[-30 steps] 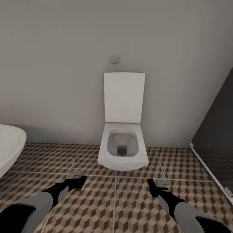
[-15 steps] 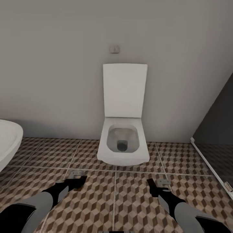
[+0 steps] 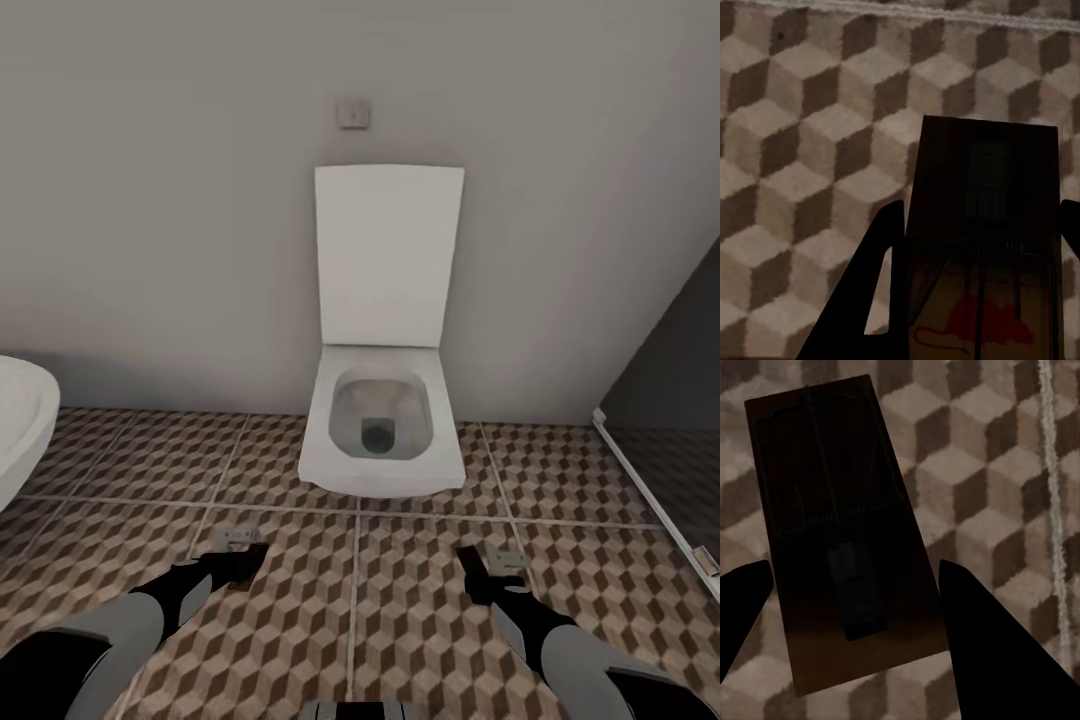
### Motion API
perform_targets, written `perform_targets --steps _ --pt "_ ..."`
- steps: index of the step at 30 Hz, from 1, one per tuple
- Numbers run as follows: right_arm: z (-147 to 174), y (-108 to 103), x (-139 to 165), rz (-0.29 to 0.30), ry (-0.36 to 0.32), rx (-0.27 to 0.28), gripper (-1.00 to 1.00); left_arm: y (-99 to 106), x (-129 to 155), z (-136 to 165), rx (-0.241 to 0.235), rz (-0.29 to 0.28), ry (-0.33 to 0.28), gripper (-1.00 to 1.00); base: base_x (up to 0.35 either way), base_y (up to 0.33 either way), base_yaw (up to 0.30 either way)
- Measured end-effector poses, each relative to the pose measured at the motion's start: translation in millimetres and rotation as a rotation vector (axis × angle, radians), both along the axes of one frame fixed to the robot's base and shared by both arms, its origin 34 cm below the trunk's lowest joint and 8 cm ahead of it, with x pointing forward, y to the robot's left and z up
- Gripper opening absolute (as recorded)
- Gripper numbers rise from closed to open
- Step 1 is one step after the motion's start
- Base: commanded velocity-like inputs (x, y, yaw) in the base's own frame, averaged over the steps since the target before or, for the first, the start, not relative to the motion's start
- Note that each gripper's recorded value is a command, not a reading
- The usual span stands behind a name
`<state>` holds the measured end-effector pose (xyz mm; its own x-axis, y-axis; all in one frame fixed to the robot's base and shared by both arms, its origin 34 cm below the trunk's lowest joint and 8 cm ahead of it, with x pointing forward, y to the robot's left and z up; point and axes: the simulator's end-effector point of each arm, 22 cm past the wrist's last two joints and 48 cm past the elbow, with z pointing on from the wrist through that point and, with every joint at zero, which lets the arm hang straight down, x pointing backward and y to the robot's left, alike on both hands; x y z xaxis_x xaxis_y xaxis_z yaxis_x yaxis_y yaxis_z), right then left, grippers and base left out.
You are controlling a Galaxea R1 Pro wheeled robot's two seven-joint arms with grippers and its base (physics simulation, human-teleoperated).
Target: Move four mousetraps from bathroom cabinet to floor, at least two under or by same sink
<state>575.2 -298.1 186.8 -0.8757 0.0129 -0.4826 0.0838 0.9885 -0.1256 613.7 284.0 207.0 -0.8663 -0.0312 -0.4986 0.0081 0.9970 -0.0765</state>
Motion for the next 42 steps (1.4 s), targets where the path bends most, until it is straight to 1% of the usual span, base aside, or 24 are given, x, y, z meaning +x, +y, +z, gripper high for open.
perform_targets --steps 11,19,25,28,29,32,37,42 --pt "-21 -1 -11 0.006 0.028 -0.006 -1.0 0 -12 -24 -0.001 0.001 0.04 -1.0 0.0 0.0 0.0" --pt "-34 -1 -16 0.012 0.031 -0.009 -1.0 -7 5 -27 -0.012 -0.006 0.007 -1.0 0.0 0.0 0.0" --pt "-46 -1 -23 0.015 0.05 -0.011 -1.0 -11 5 -36 -0.019 -0.008 0.013 -1.0 0.0 0.0 0.0" --pt "-46 -1 -23 0.017 0.05 -0.012 -1.0 -14 11 -32 -0.022 -0.01 -0.006 -1.0 0.0 0.0 0.0" --pt "-46 -1 -23 0.019 0.05 -0.012 -1.0 -16 17 -29 -0.024 -0.011 -0.025 -1.0 0.0 0.0 0.0" --pt "-46 0 -23 0.022 0.049 -0.013 -1.0 -23 27 -23 -0.032 -0.018 -0.054 -1.0 0.0 0.0 0.0" --pt "-46 1 -22 0.026 0.049 -0.013 -1.0 -38 32 -20 -0.046 -0.028 -0.07 -1.0 0.0 0.0 0.0" --pt "-46 2 -22 0.028 0.05 -0.013 -1.0 -39 33 -19 -0.038 -0.024 -0.073 -1.0 0.0 0.0 0.0"
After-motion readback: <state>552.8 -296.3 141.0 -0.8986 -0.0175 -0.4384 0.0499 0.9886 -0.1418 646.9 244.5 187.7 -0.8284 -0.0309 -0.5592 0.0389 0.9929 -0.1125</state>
